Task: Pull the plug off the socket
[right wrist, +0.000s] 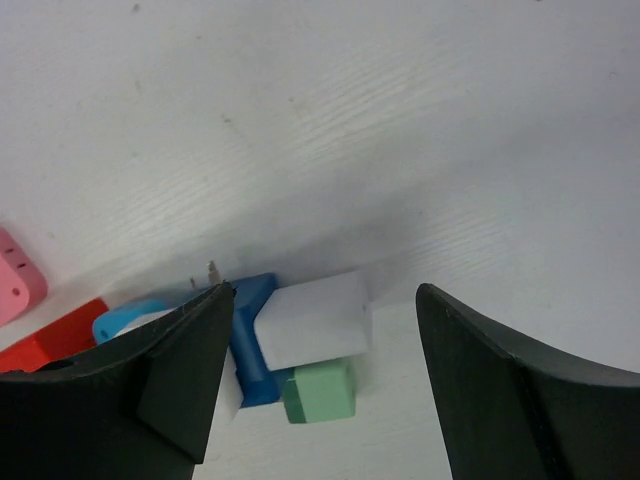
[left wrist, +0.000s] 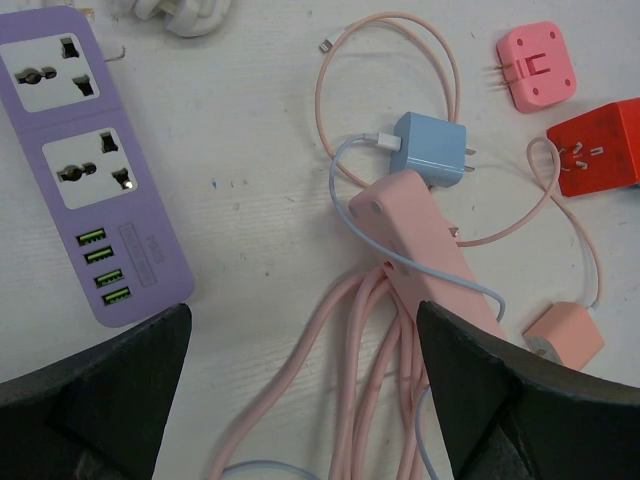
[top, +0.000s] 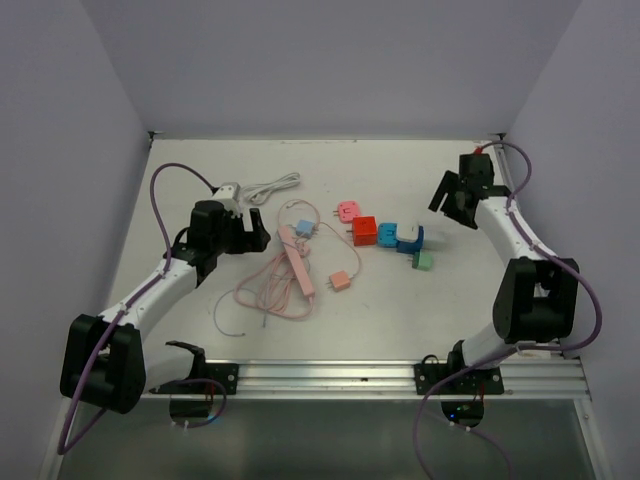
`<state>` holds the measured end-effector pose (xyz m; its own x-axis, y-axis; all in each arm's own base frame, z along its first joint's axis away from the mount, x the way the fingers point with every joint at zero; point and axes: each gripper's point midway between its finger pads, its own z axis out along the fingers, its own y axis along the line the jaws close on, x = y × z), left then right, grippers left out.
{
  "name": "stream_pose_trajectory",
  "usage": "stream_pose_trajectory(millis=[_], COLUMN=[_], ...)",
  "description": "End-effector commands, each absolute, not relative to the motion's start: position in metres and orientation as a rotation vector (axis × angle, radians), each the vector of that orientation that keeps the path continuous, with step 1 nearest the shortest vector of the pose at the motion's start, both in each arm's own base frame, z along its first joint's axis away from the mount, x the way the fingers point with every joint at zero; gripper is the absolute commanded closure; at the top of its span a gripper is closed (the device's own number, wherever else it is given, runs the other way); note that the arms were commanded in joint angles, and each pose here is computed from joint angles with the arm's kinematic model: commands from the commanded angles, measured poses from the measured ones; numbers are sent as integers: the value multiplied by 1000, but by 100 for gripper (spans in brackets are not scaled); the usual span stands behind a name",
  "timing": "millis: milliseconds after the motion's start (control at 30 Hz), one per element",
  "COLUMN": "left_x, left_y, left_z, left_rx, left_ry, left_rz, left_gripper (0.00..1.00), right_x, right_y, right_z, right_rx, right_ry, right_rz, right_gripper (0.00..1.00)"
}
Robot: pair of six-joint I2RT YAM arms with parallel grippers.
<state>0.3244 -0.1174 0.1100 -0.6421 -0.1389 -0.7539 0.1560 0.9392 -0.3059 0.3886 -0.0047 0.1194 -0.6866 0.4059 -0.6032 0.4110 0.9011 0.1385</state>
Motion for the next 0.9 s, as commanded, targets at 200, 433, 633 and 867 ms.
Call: stream_pose_trajectory(millis=[200,433,633,867], left_x=[332,331,331,330], left_y=[-124,-126,-127,-128], left_z=[122,117,115,113], left_rx=[67,69,72,71], left_ry=[2164,2179,2189,2194], left_rz=[-449,-457,-462,-467], left_gripper=[2,2,2,2], right_x=[378,347,317,303], right_y=[-15,4,38,65], right_z=[74,59,57,64], right_rx=[691,662,569,523], right_ry=[2552,2646,2724,2657], right_rz=[-12,81,132,210], right_gripper=[32,39,40,39])
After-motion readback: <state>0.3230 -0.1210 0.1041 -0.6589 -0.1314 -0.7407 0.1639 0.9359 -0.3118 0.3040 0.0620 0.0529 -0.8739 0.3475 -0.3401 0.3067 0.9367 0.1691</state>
